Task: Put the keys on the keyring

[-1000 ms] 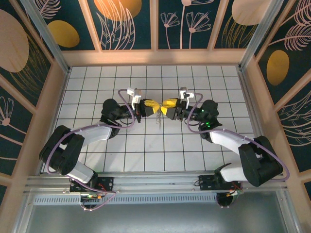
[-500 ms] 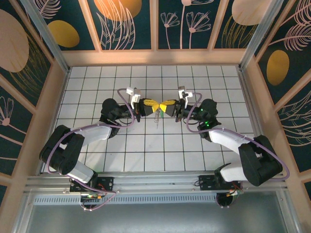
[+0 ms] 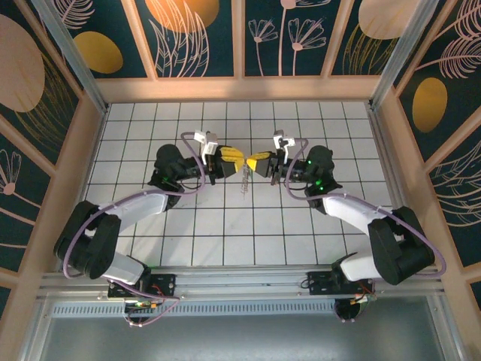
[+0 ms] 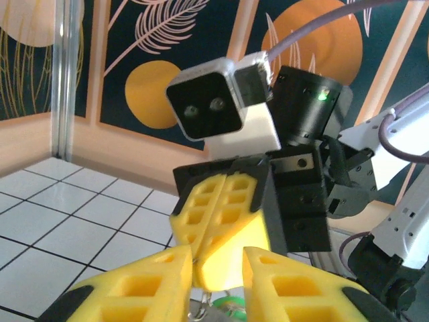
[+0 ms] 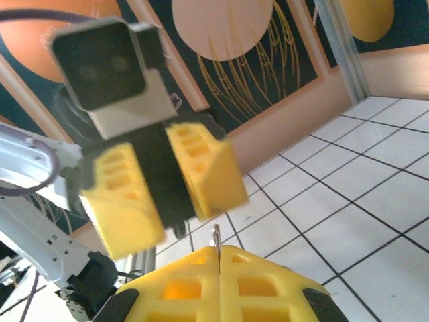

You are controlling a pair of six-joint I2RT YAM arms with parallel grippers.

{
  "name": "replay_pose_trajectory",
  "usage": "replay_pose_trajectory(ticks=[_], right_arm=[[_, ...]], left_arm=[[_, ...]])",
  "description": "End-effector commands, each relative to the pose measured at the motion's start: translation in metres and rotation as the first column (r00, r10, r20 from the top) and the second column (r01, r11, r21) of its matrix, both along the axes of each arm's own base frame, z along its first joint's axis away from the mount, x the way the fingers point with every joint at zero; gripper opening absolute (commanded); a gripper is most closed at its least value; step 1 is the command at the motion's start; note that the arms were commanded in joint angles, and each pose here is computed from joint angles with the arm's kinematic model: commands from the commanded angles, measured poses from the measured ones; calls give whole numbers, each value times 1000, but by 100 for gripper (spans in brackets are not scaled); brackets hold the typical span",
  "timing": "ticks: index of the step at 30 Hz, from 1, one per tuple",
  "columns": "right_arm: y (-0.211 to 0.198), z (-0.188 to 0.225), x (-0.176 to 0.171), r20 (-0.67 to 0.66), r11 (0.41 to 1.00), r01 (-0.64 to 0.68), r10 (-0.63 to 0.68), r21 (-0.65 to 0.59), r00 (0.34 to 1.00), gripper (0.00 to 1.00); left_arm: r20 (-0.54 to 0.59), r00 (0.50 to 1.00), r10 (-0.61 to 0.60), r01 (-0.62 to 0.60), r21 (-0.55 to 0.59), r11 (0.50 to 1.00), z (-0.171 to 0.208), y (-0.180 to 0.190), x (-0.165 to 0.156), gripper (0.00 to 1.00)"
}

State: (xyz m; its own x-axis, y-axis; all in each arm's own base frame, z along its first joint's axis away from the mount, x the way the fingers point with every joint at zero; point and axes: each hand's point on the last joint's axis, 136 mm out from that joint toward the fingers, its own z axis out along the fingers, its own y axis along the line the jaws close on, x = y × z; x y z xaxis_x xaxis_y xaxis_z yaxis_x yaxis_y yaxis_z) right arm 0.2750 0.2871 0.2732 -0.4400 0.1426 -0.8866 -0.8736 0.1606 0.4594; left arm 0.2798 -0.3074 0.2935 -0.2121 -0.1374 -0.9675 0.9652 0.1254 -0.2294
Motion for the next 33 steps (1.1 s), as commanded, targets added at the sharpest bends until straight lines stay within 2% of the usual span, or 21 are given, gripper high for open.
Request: replay_pose_trajectory(ticks=[1, 9, 13, 23, 33], right_arm=[[1, 5, 9, 37, 999, -19, 20, -35, 999, 0], [9, 0, 27, 32, 989, -62, 67, -134, 997, 0], [12, -8, 35, 14, 979, -91, 95, -182, 995, 0], [19, -20, 42, -23, 955, -166, 166, -247, 986, 0], [10, -23, 41, -30, 953, -174, 172, -247, 985, 0]], left_arm=[[78, 997, 6, -10, 50, 999, 14, 5, 1, 29], [40, 999, 9, -16, 156, 988, 0, 14, 23, 38], [-15, 1000, -4, 8, 219, 976, -22, 14, 33, 39], [-79, 994, -72, 90, 262, 961, -37, 10, 47, 40], [-81, 994, -67, 86, 256, 963, -35, 18, 53, 40]])
